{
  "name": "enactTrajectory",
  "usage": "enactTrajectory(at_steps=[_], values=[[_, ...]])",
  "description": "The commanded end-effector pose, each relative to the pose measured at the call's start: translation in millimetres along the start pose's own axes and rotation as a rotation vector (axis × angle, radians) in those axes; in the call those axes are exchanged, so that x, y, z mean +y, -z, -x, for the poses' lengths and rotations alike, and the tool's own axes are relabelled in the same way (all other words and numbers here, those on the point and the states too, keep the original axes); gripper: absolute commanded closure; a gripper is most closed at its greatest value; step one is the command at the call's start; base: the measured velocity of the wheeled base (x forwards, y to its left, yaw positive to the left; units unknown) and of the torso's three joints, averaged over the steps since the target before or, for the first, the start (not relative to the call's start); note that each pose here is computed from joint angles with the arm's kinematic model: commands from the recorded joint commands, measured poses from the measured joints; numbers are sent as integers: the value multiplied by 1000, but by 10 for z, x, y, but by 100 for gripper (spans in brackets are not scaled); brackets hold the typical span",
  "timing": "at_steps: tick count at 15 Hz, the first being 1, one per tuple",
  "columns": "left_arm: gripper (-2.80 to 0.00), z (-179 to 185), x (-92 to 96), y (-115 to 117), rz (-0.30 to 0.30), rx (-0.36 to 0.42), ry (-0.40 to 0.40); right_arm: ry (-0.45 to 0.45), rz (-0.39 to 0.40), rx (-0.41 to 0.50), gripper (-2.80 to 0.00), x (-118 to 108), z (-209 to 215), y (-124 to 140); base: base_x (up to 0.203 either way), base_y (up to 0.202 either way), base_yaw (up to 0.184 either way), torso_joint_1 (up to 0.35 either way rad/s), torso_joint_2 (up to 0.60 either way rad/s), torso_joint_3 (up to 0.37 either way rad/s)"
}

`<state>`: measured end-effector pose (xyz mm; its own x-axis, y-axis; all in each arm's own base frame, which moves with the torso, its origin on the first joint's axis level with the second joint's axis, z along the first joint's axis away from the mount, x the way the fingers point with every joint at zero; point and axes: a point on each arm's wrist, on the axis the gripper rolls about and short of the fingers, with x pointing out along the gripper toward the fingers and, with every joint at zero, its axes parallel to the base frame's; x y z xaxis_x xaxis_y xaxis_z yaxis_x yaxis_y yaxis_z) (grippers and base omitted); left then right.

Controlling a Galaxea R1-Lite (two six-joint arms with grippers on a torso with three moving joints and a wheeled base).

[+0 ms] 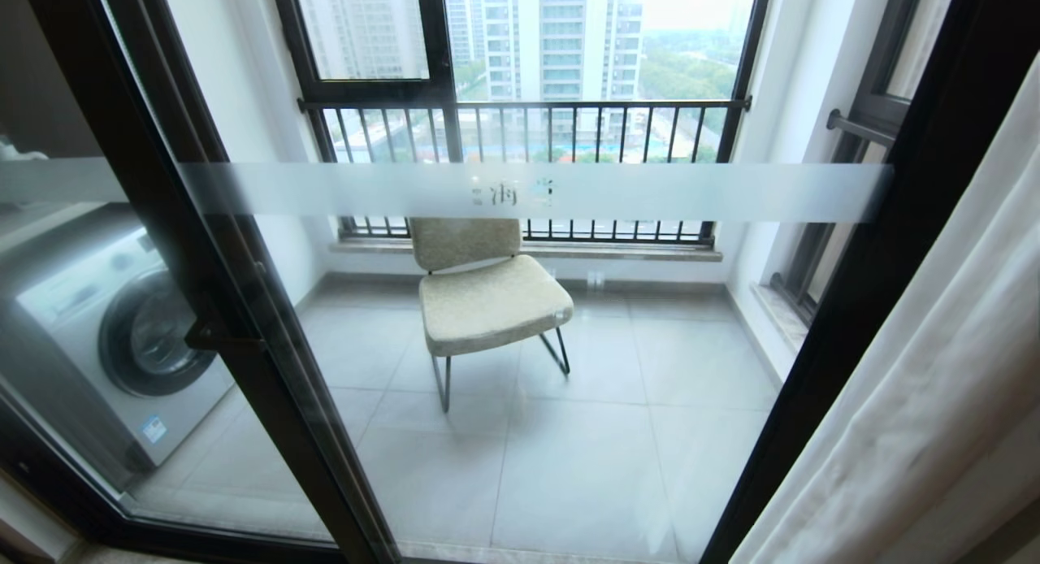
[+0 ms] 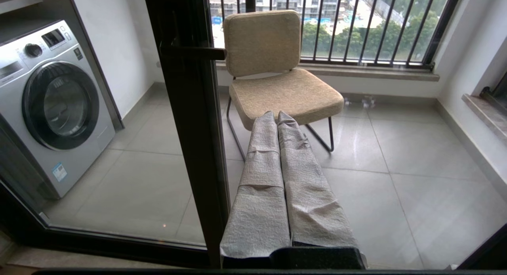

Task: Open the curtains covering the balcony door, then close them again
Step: Close the inner curtains on both sides

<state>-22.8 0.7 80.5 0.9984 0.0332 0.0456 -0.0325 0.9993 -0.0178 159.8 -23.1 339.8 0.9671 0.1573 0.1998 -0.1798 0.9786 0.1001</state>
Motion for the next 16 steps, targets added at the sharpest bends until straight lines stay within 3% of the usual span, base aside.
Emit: enactTrajectory(at_steps=[1,16], values=[[0,0,0,1,0,0,0,1,-5,13,0,-19,-33,28,0,0,0,0,0,0],[0,0,0,1,-1,0,0,5,-6,28,0,-39,-65,73,0,0,0,0,0,0]])
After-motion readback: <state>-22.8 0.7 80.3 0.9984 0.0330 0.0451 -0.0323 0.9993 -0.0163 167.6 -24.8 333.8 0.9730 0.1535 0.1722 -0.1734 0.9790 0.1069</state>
